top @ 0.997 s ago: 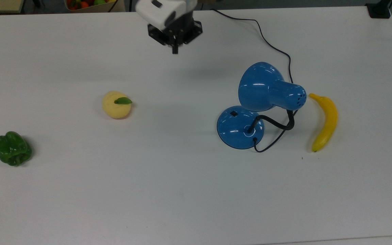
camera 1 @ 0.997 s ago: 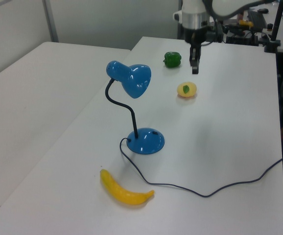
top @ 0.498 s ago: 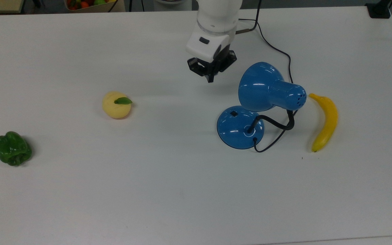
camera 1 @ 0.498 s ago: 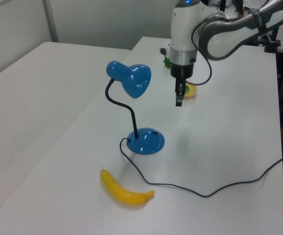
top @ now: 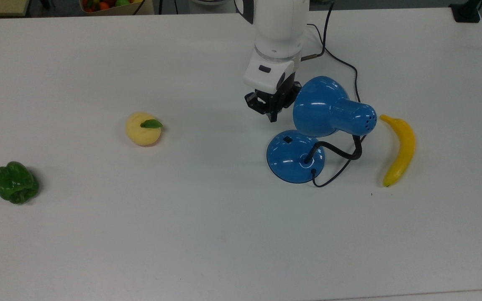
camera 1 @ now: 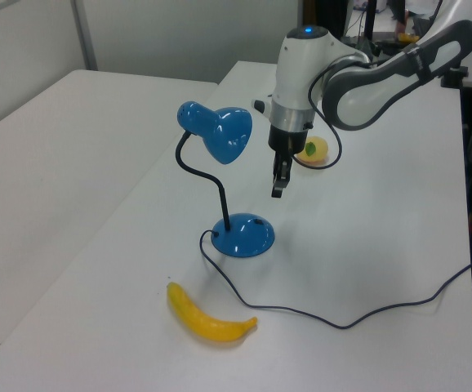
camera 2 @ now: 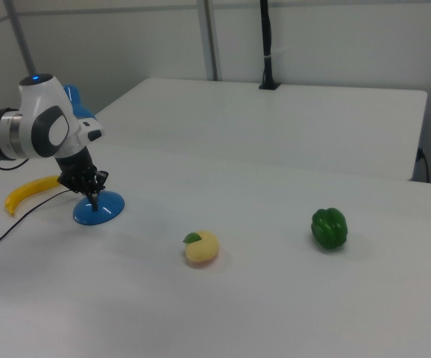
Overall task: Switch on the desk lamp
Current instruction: 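Lower the gripper onto the switch on the lamp base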
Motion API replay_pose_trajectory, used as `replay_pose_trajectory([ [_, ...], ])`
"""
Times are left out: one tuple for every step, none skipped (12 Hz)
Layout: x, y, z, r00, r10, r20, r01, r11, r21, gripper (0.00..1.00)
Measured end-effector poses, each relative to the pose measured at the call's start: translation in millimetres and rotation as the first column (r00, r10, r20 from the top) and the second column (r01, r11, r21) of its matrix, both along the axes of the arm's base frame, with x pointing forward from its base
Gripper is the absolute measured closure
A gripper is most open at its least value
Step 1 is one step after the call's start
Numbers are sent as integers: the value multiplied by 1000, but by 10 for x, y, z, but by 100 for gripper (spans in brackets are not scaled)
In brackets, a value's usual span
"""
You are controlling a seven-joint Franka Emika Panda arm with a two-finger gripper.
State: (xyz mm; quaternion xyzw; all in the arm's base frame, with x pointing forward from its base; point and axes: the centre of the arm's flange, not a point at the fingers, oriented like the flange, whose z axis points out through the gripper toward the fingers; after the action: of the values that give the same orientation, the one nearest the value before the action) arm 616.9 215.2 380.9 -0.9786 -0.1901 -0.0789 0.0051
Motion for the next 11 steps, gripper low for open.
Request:
replay_pose_trajectory([
  [13,53,-50,1000,7,13,-7,1000,8,99],
  [24,92,-75,1000,12,27,-13,1000,15,99],
  [33,124,-100,999,17,38,-17,1000,20,99],
  [40,141,-122,999,19,44,-20,1000,24,99],
  [50,159,-160,999,20,49,-22,999,28,99],
  [60,174,-203,998,22,54,-24,999,31,99],
  [75,189,-229,998,23,65,-25,999,37,99],
  [90,206,-246,997,24,79,-28,999,44,99],
  [97,217,-265,996,25,86,-29,998,47,99],
  [100,227,-302,996,26,85,-30,998,48,99],
  [103,229,-336,996,26,82,-30,998,48,99],
])
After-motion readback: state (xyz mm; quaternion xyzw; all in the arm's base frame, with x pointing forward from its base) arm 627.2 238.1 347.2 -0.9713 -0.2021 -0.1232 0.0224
